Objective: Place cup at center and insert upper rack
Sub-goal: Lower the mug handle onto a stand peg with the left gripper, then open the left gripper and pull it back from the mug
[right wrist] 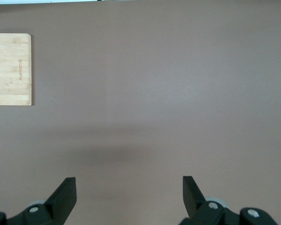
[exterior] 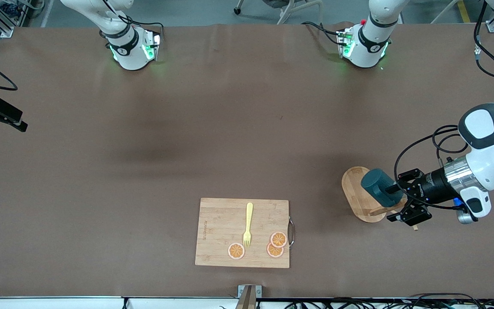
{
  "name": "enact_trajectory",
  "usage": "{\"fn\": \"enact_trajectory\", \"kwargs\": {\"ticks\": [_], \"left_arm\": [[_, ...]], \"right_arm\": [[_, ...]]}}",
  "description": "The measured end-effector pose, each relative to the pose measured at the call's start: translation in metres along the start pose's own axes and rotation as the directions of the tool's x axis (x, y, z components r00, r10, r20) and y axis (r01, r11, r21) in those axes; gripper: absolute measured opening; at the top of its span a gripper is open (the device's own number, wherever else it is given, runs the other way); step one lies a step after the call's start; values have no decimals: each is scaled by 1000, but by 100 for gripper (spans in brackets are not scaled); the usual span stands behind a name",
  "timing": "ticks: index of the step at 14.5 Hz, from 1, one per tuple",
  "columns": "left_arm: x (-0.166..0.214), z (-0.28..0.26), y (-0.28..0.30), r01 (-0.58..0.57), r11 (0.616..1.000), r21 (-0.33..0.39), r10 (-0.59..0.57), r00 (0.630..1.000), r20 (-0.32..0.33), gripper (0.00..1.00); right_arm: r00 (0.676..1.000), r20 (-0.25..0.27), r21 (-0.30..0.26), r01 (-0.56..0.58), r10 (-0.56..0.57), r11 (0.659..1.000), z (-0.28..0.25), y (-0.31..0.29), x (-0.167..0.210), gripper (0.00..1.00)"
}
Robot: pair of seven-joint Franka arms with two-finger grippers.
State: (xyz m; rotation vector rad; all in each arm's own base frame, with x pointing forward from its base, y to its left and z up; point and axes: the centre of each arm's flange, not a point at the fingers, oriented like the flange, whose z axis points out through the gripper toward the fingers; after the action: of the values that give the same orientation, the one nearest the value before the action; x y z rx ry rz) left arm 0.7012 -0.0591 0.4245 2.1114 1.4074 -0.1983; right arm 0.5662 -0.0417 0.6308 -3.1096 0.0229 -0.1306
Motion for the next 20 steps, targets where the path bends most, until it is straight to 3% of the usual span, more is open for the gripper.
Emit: {"fn": "enact_trajectory", "kwargs": {"ticks": [9, 14, 17, 20], "left_arm": [[-30, -38, 15, -57, 998, -27, 55, 995, -82, 100], [-59, -63, 13, -176, 980, 98, 194, 956, -223, 100], [-64, -74, 2, -314, 921, 232, 362, 908, -212, 100], [-56, -94, -15, -481, 792, 376, 559, 819, -129, 100]], "right_arm": [[1000, 1, 0, 6, -6, 1000, 0, -3, 0, 100], [1000, 1, -1, 6, -6, 1000, 0, -3, 0, 100], [1000, 1, -1, 6, -6, 1000, 0, -3, 0, 100], [1000, 1, -2, 6, -6, 1000, 0, -3, 0, 100]]}}
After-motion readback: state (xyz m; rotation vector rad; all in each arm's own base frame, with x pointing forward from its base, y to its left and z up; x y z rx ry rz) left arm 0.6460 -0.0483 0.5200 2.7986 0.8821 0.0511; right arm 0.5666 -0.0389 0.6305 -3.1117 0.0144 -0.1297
